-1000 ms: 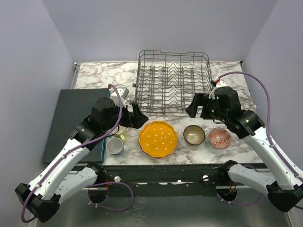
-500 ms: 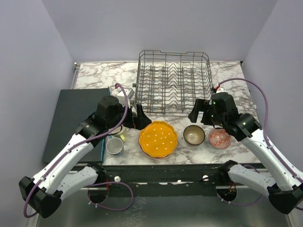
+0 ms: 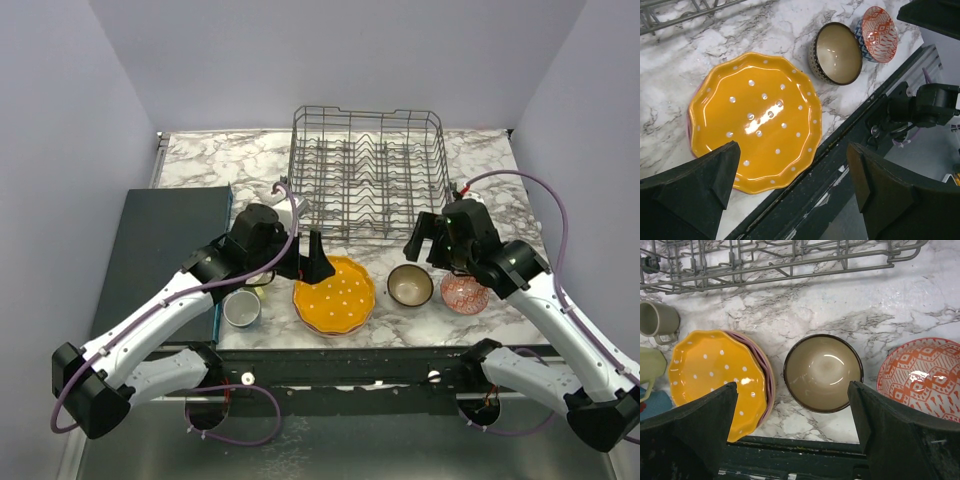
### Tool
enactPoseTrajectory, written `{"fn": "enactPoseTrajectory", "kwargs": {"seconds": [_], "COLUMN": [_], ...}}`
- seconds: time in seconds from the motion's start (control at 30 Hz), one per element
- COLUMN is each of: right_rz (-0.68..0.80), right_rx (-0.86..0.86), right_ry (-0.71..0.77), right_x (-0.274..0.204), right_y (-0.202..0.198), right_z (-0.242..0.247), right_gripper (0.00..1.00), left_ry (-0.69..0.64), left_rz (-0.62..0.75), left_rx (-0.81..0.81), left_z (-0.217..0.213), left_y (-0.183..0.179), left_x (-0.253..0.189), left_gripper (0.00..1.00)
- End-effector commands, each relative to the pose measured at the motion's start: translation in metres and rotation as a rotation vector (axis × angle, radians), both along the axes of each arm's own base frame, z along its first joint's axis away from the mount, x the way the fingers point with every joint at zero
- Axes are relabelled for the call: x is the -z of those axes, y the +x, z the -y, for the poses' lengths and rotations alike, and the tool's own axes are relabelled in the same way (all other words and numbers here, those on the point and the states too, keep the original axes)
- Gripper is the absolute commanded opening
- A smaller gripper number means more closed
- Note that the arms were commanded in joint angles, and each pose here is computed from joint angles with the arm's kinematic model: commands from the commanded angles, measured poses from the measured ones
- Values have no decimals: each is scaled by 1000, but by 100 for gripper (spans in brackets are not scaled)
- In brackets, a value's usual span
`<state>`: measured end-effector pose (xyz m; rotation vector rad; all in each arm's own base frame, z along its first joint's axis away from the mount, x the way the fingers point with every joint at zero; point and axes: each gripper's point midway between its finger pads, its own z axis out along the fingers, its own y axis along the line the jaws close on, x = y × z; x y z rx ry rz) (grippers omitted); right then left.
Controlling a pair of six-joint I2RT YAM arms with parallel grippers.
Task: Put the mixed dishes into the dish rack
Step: Pick up the bowl from the center of the board.
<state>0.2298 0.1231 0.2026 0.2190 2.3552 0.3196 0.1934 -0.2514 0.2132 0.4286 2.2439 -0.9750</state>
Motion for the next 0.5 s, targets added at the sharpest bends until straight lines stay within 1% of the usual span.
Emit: {"fn": "enactPoseTrajectory", "kwargs": {"seconds": [0.0, 0.3, 0.47], "right_rz": [11, 55, 89], "right_rx": [77, 147, 181], "right_ry": [-25, -33, -33], "right_x": [-3, -16, -26], "right_y": [-6, -13, -17], "right_z": [17, 35, 44], "right_gripper": [100, 100, 99], "left_ry": [4, 67, 125], "left_rz": [11, 3, -2], "left_rx": [-20, -35, -53], "left_z": [14, 47, 64], "left_y": [-1, -5, -4], "left_x": [-13, -13, -5], "left_gripper": [95, 92, 90]}}
